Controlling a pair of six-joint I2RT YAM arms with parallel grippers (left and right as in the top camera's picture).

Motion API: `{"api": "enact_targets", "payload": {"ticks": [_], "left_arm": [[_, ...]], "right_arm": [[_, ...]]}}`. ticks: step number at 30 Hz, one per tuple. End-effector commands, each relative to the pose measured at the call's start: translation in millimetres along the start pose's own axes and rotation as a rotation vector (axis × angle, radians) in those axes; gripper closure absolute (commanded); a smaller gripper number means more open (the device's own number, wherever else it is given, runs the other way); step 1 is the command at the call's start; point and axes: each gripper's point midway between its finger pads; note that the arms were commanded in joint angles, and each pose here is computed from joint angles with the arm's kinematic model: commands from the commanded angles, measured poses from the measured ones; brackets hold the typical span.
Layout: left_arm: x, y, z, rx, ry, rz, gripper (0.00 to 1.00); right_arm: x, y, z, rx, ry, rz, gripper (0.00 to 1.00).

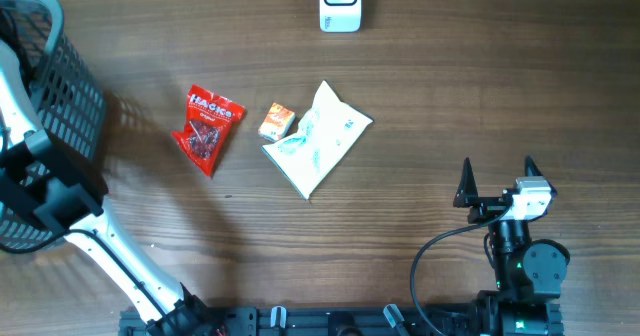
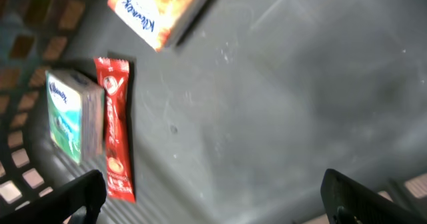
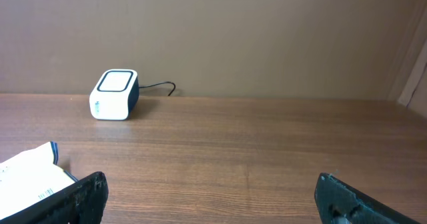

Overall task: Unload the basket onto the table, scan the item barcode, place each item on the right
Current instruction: 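Return the left gripper into the basket toward the remaining items, then grasp the orange snack box in the basket with the left gripper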

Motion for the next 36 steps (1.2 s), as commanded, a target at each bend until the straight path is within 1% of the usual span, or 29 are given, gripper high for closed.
{"api": "enact_targets", "payload": {"ticks": [1,3,4,6,7,9,11,16,18,20,23,28,32,36], "left_arm": [[9.5,11.6,18.8,-0.011,-0.006,-0.067,0.02],[7.4,17.3,26.5,0.006,-0.003,-0.089,0.05],[6.8,19.0,26.2,-0.016,-0.013,-0.096,0.06],[6.0,23.1,16.6,-0.129,-0.078,-0.119,0.09],[6.3,26.2,14.1,-0.15,-0.1,-0.135,0.12],[6.7,34.6,16.4,-0.138,-0.102,-0.169,0.12],[7.6,42.9,18.7,-0.131,-0.096,-0.203,0.09],[6.5,56.0,20.4,-0.185,-0.08,-0.254,0.07],[3.6,56.6,18.0,-0.224,-0.087,-0.256,0.07],[-2.5,56.4,9.2,-0.278,-0.126,-0.255,0.06],[-16.2,55.4,1.6,-0.307,-0.142,-0.237,0.07],[-37.0,55.1,0.4,-0.325,-0.143,-0.215,0.07],[-37.5,65.1,5.6,-0.305,-0.141,-0.256,0.08],[-42.8,66.1,11.0,-0.295,-0.148,-0.259,0.1]], "right_arm": [[0.5,1.6,-4.1,0.005,-0.022,-0.009,0.0],[0.5,1.6,-4.1,0.005,-0.022,-0.009,0.01],[0.5,1.6,-4.1,0.005,-0.022,-0.009,0.0],[0.5,1.6,-4.1,0.005,-0.022,-0.009,0.0],[0.5,1.6,-4.1,0.005,-0.022,-0.009,0.0],[0.5,1.6,-4.1,0.004,-0.022,-0.009,0.0],[0.5,1.6,-4.1,0.005,-0.022,-0.009,0.0],[0.5,1.6,-4.1,0.004,-0.022,-0.009,0.0],[0.5,1.6,-4.1,0.005,-0.022,-0.009,0.0],[0.5,1.6,-4.1,0.005,-0.022,-0.009,0.0],[0.5,1.6,-4.1,0.004,-0.022,-0.009,0.0],[0.5,1.6,-4.1,0.005,-0.022,-0.009,0.0],[0.5,1.6,-4.1,0.005,-0.022,-0.009,0.0],[0.5,1.6,-4.1,0.004,-0.022,-0.009,0.0]]}}
Point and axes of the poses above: each gripper's point midway between its finger pads, its own x axis back along the fingers, its own z axis along the line the jaws close on, y = z × x, and after that the axes turned 3 degrees about -x, right-handed
